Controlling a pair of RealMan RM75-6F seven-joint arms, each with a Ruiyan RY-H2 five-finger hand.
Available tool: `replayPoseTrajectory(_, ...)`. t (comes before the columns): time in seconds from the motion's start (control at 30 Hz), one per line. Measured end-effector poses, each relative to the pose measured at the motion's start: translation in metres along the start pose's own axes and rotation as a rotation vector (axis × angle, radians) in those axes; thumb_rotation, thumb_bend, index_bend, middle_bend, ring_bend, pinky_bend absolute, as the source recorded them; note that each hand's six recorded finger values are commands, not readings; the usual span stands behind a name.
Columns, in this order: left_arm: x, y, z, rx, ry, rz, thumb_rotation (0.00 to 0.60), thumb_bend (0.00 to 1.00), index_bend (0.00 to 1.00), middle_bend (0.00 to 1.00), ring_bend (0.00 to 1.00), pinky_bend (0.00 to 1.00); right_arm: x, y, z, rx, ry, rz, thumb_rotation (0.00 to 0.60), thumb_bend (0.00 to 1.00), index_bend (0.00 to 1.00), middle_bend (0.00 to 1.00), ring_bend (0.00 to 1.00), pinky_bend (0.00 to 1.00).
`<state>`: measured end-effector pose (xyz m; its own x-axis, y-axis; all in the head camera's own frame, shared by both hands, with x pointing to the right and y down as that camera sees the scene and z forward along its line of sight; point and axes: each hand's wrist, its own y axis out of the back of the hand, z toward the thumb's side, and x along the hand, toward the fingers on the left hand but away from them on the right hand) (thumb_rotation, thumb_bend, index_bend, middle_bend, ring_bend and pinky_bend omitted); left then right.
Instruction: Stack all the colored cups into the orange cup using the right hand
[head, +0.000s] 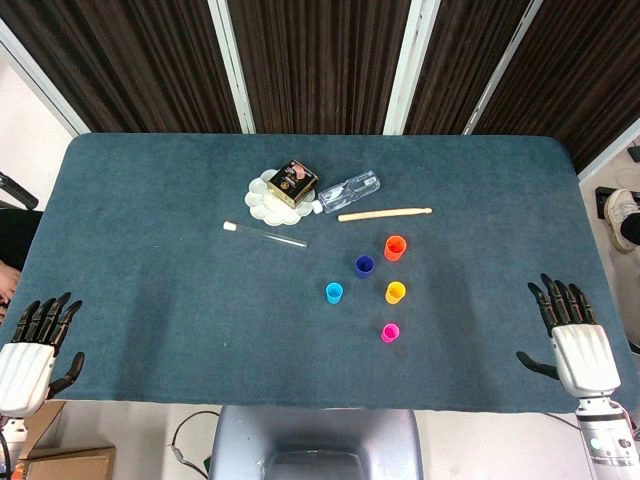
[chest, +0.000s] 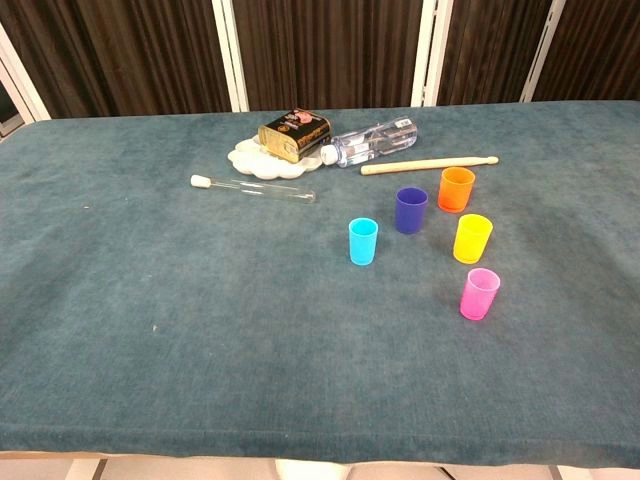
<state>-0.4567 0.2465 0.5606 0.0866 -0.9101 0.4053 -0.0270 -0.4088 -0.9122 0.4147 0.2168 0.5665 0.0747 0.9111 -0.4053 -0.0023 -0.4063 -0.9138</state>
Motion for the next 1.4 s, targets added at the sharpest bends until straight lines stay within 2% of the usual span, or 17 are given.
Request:
replayPoseTrajectory(0.27, 0.004, -0.003, 0.002, -0.006, -0.004, -0.020, 0.600, 0.42, 0.00, 0.00, 0.00, 0.05, -0.003, -0.006, 0.005, 0.001, 0.036, 0.029, 0.600, 0.19, 0.00, 0.00, 0.00, 0.00)
replayPoseTrajectory(0.43, 0.006, -0.004, -0.001, -0.015, 0.007, -0.028, 0.600, 0.42, 0.00, 0.00, 0.00, 0.06, -0.027, 0.000, 0.015, -0.007, 0.086, 0.011, 0.600, 0.19, 0.01, 0.00, 0.00, 0.00)
replayPoseTrajectory(0.5, 0.007, -0.005, -0.002, -0.012, 0.015, -0.032, 0.600, 0.42, 0.00, 0.00, 0.00, 0.05, -0.047, 0.002, 0.024, -0.003, 0.112, 0.016, 0.600, 0.19, 0.04, 0.00, 0.00, 0.00)
replayPoseTrajectory(0.63, 0.007, -0.005, -0.002, -0.007, 0.020, -0.033, 0.600, 0.42, 0.00, 0.00, 0.00, 0.06, -0.095, 0.005, 0.045, 0.009, 0.152, 0.051, 0.600, 0.22, 0.17, 0.00, 0.00, 0.00)
replayPoseTrajectory(0.83, 0.008, -0.004, -0.002, -0.012, 0.016, -0.029, 0.600, 0.42, 0.00, 0.00, 0.00, 0.06, -0.174, 0.002, 0.106, 0.016, 0.208, 0.134, 0.600, 0.28, 0.32, 0.00, 0.00, 0.00)
replayPoseTrajectory(0.97, 0.007, -0.003, -0.003, -0.018, 0.013, -0.032, 0.600, 0.42, 0.00, 0.00, 0.00, 0.06, -0.206, -0.013, 0.152, 0.022, 0.237, 0.171, 0.600, 0.31, 0.40, 0.00, 0.00, 0.00)
replayPoseTrajectory(1.07, 0.007, -0.003, -0.005, -0.020, 0.018, -0.038, 0.600, 0.42, 0.00, 0.00, 0.00, 0.06, -0.216, -0.028, 0.174, 0.041, 0.249, 0.189, 0.600, 0.33, 0.43, 0.00, 0.00, 0.00)
replayPoseTrajectory(1.4, 0.005, -0.001, -0.007, -0.027, 0.021, -0.036, 0.600, 0.42, 0.00, 0.00, 0.00, 0.06, -0.230, -0.074, 0.210, 0.103, 0.246, 0.257, 0.600, 0.34, 0.45, 0.00, 0.00, 0.00)
